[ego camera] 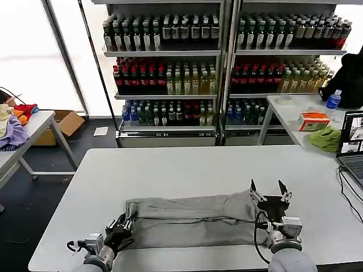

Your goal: Fold and organize the clothes.

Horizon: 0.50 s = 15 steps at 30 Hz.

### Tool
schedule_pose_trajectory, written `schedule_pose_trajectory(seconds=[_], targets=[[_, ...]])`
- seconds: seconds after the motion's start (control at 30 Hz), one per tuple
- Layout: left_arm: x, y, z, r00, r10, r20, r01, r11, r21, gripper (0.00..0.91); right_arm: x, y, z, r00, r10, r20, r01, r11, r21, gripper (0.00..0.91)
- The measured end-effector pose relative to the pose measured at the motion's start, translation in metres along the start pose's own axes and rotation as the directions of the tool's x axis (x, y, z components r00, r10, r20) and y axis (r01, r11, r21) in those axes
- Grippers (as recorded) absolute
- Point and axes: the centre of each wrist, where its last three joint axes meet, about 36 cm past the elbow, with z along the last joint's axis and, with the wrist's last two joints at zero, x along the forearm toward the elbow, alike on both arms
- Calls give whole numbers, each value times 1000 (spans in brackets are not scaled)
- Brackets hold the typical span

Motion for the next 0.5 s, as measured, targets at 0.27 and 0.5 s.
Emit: schedule_pose_trajectory(seconds=[0.27, 0.5], targets=[[3, 8, -2, 1000, -9, 16, 9, 1000, -3, 0, -4, -1, -2, 1000, 3, 6, -3, 1000, -5, 907], [13, 38, -14, 998, -58, 35, 59, 998, -24, 0, -7, 1, -6, 1000, -4, 19, 5, 1000, -12, 907]])
